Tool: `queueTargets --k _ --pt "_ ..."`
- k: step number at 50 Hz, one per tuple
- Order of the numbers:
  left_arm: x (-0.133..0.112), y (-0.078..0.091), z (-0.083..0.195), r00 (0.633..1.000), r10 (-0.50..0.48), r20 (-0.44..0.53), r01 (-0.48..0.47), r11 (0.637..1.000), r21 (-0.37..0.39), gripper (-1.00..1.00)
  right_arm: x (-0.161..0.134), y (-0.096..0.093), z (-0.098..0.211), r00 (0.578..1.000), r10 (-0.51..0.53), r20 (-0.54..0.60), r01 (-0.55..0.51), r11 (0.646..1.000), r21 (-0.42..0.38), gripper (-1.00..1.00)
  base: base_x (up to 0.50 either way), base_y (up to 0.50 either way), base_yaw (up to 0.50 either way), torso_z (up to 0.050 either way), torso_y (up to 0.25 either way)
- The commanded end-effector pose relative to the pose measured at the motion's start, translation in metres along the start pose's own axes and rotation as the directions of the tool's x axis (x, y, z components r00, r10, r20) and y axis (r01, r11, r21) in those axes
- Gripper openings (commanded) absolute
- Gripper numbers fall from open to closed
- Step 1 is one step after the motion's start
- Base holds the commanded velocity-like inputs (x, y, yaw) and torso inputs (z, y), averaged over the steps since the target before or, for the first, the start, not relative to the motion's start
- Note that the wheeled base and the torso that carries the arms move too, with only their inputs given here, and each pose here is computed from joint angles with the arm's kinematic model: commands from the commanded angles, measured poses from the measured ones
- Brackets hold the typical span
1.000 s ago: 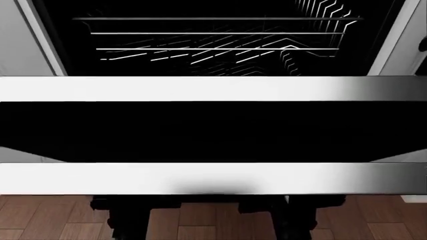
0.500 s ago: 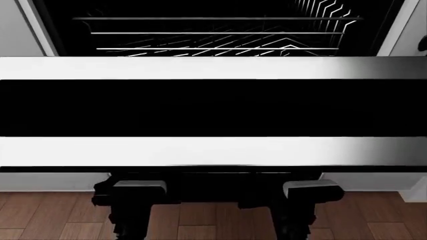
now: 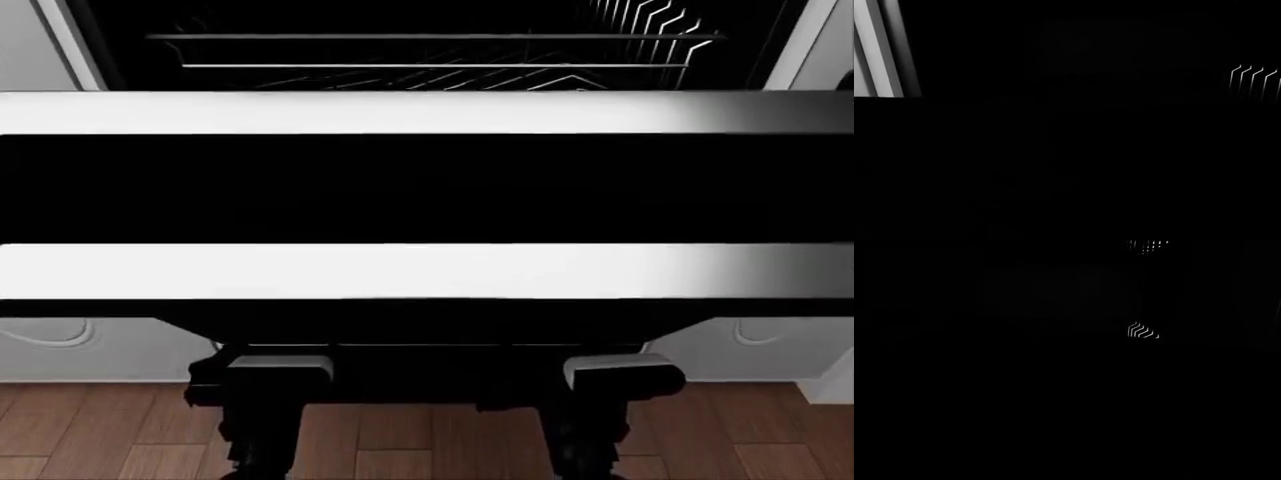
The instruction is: Close the dishwasher door
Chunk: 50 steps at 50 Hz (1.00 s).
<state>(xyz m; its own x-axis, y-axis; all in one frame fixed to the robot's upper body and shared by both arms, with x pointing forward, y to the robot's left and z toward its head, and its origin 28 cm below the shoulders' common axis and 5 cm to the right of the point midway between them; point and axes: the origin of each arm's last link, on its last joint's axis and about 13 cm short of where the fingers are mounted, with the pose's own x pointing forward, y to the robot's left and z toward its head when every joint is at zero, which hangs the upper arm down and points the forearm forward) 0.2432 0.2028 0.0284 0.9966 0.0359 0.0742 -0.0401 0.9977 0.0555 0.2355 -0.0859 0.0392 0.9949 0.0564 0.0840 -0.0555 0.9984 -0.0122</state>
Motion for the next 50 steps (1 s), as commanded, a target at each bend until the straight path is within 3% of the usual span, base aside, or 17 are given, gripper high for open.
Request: queueTargets --k 1,50 --pt "0.007 0.003 0.001 1.000 0.013 0.006 -0.013 1.000 0.003 1.00 0.010 -0.001 0.009 0.999 0.007 0.053 -0.006 1.000 -0.020 1.00 0.00 0.00 0.00 0.000 0.000" --pt "0.028 0.003 0.011 0.999 0.018 0.028 -0.019 1.000 0.013 1.00 0.029 -0.001 0.024 0.995 0.010 0.096 -0.006 0.999 -0.042 1.00 0.00 0.00 0.00 0.000 0.001"
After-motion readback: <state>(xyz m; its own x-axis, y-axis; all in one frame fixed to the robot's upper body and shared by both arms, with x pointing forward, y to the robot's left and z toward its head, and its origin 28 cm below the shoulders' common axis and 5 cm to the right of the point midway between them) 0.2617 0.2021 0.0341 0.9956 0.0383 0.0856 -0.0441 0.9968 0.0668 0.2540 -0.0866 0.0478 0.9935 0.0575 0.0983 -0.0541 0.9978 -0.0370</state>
